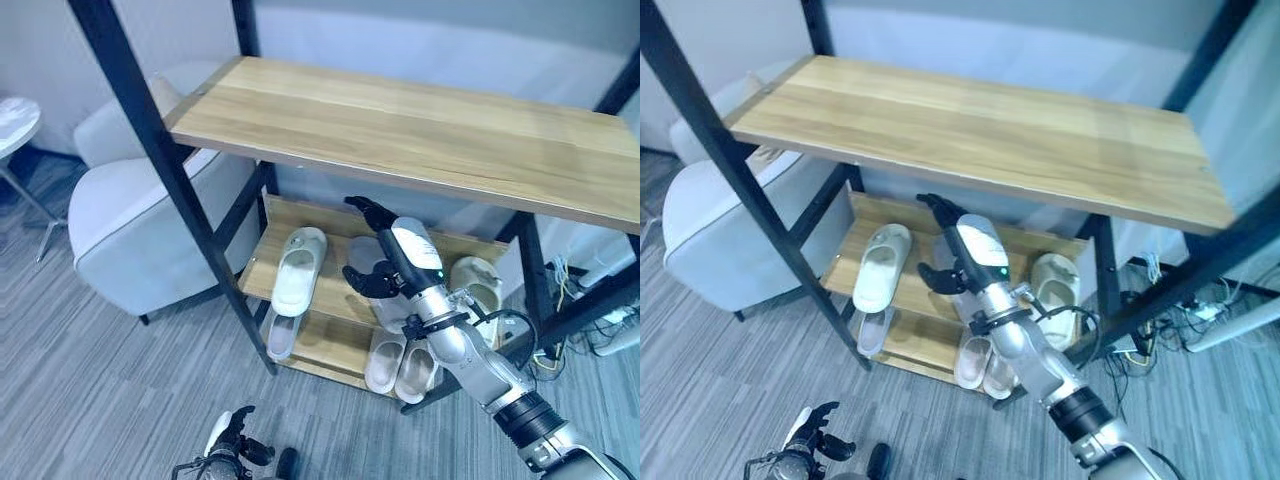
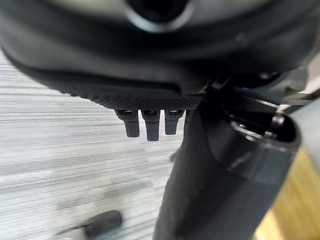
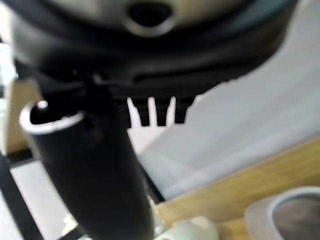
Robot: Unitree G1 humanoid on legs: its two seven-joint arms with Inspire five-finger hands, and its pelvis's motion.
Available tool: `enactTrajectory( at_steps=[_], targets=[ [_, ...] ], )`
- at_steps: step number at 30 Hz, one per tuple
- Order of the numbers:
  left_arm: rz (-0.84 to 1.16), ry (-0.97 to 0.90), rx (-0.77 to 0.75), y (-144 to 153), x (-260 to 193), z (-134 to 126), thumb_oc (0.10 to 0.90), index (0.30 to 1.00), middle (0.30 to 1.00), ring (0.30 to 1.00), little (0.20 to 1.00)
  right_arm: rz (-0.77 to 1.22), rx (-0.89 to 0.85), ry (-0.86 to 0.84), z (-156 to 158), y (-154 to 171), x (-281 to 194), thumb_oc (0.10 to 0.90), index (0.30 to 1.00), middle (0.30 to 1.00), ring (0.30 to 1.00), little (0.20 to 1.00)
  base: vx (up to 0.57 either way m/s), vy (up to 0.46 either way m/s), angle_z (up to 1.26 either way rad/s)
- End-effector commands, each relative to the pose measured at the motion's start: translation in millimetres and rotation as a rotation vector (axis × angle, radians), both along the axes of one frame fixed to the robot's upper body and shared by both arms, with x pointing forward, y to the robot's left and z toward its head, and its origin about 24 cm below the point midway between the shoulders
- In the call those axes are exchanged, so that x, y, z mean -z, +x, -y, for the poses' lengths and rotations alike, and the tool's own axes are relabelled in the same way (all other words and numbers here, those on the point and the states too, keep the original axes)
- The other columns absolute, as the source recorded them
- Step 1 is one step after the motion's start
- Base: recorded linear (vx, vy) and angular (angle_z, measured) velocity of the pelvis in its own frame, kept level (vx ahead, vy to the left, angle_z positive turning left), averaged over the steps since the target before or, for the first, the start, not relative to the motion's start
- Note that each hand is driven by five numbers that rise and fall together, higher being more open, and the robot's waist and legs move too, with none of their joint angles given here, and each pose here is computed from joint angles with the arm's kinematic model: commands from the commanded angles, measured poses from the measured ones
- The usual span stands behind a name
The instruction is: Arrange the slippers neatly on the shoe rack.
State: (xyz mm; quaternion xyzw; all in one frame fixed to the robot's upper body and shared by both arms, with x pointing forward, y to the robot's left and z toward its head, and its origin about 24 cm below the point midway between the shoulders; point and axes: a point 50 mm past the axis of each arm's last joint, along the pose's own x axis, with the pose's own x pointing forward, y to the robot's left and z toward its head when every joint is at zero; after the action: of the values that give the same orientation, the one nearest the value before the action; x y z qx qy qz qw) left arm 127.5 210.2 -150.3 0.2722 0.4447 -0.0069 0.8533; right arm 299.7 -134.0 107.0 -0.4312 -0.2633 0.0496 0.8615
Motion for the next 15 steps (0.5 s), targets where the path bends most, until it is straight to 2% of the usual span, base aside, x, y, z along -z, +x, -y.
enactTrajectory(
  at_steps=[1,4,11,15],
  targets=[
    [-0.063,0.018,0.067,-14.0,8.2,13.5,0.800,0.900,0.900,0.900,0.900,0.309,0.074,0.129,6.1,11.8,-66.4,0.800,0.900,0.900,0.900,0.900,0.00,0.010,0.07],
    [-0.053,0.019,0.067,-12.9,7.4,12.6,0.800,0.900,0.900,0.900,0.900,0.306,0.193,0.140,27.1,16.5,-61.1,0.800,0.900,0.900,0.900,0.900,-0.01,0.014,0.11],
    [-0.045,0.029,0.050,-14.9,6.6,7.3,0.800,0.900,0.900,0.900,0.900,0.309,0.322,0.204,54.3,15.4,-54.8,0.800,0.900,0.900,0.900,0.900,0.00,0.008,0.02],
    [-0.047,0.026,0.033,-18.8,7.2,6.6,0.800,0.900,0.900,0.900,0.900,0.257,0.399,0.300,69.1,17.0,-43.4,0.800,0.900,0.900,0.900,0.900,0.02,0.016,0.00]
  ],
)
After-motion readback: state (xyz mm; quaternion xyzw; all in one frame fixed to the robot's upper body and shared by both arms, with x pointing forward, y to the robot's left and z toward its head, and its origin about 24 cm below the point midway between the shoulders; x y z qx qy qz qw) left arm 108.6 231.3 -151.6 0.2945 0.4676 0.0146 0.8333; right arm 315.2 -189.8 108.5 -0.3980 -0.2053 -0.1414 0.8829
